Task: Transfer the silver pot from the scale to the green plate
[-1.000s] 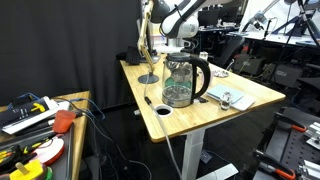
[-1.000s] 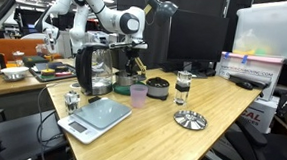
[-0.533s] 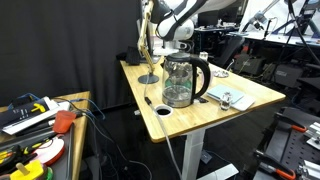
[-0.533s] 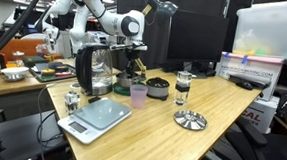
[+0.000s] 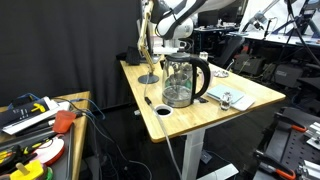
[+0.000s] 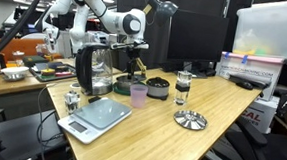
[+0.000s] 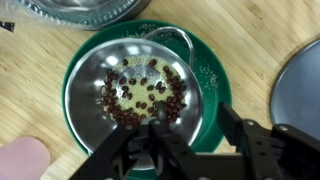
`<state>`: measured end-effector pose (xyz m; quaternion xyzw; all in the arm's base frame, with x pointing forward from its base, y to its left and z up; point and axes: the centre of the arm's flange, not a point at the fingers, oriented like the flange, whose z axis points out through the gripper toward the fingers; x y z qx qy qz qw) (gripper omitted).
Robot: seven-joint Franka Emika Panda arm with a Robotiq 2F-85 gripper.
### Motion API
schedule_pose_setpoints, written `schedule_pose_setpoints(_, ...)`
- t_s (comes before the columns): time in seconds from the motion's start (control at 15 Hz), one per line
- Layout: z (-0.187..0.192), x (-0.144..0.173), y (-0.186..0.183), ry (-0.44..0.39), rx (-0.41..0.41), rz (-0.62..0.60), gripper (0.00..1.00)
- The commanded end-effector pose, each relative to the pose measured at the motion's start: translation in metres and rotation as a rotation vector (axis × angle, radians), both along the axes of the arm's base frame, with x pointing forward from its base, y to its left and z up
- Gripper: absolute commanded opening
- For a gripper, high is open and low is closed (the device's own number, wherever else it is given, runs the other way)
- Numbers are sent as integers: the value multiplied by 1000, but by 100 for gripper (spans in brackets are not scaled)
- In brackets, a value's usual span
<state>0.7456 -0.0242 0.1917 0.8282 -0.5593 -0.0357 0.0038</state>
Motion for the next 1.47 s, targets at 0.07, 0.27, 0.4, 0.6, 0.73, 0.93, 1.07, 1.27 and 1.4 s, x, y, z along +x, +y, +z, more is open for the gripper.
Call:
schedule_pose_setpoints(0.07,9,-8,-5,5,-14,32,93)
schedule_pose_setpoints(0.27,22,-17,-10,-16,-9,76,100)
schedule_pose_setpoints(0.4,32,-22,-16,-29,-10,89,100)
schedule_pose_setpoints(0.6,42,-35,-23,-27,-16,100,100)
schedule_pose_setpoints(0.73,50,-49,-29,-29,-15,102,100)
schedule_pose_setpoints(0.93,63,-74,-44,-32,-15,99,100)
schedule_pose_setpoints(1.07,70,-96,-59,-30,-12,81,100)
schedule_pose_setpoints(1.27,84,-142,-85,-18,8,54,100)
schedule_pose_setpoints(1.4,94,-178,-97,3,46,63,100)
